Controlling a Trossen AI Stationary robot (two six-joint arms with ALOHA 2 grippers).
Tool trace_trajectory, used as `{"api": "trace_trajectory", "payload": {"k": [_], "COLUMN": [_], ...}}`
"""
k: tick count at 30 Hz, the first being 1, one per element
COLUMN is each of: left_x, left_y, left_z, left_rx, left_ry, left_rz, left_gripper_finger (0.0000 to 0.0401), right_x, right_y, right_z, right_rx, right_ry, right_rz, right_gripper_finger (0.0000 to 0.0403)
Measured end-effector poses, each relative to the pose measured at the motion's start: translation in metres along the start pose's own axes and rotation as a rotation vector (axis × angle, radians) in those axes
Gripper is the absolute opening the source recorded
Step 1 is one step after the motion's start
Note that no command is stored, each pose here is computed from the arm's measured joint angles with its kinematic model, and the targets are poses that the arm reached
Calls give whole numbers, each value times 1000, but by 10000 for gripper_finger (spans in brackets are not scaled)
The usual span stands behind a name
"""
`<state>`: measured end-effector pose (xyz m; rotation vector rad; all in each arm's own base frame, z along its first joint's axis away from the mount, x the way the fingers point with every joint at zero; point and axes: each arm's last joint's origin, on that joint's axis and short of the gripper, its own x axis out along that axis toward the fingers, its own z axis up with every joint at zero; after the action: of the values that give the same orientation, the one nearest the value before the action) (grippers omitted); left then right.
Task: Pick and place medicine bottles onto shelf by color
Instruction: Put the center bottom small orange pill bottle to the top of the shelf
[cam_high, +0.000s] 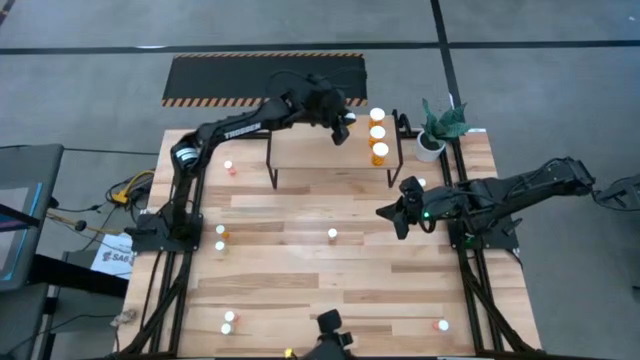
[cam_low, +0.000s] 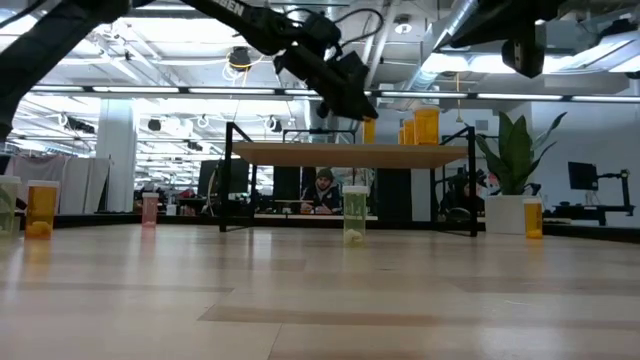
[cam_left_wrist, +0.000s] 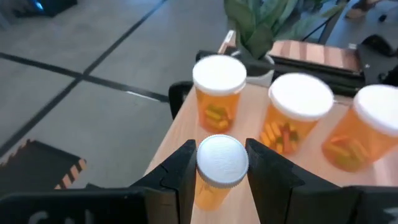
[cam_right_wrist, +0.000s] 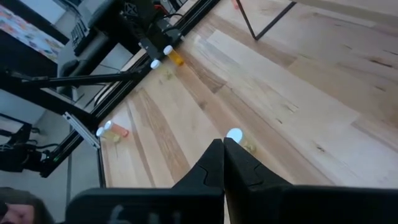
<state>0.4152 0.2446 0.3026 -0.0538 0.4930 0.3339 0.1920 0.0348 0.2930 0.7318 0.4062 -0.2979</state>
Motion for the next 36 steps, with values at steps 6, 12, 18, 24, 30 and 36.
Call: {"api": "trace_trajectory", "payload": {"k": [6,12,18,24,30,36], "left_x": [-1,0,1,3,2,4], "left_y": [6,24,25,20,21,20], "left_z": [-1,-8,-10,-7,-7,-9], "left_rx": [5,-56,-92,-86,-107,-114], "left_ry": [2,22,25,0,5,-3], "left_rz": [57,74,43,38,57,62], "left_gripper_finger": [108,108,108,108,108,108], "right_x": [0,0,0,0,0,0], "right_y": [0,0,0,0,0,1], "right_z": [0,0,-1,-1,-1,-1], "right_rx": [-1,-5,-25,-31,-31,-32], "right_ry": [0,0,5,7,14,29], "right_rz": [0,0,0,1,8,22], "right_gripper_finger": [15,13,16,13,16,14]}}
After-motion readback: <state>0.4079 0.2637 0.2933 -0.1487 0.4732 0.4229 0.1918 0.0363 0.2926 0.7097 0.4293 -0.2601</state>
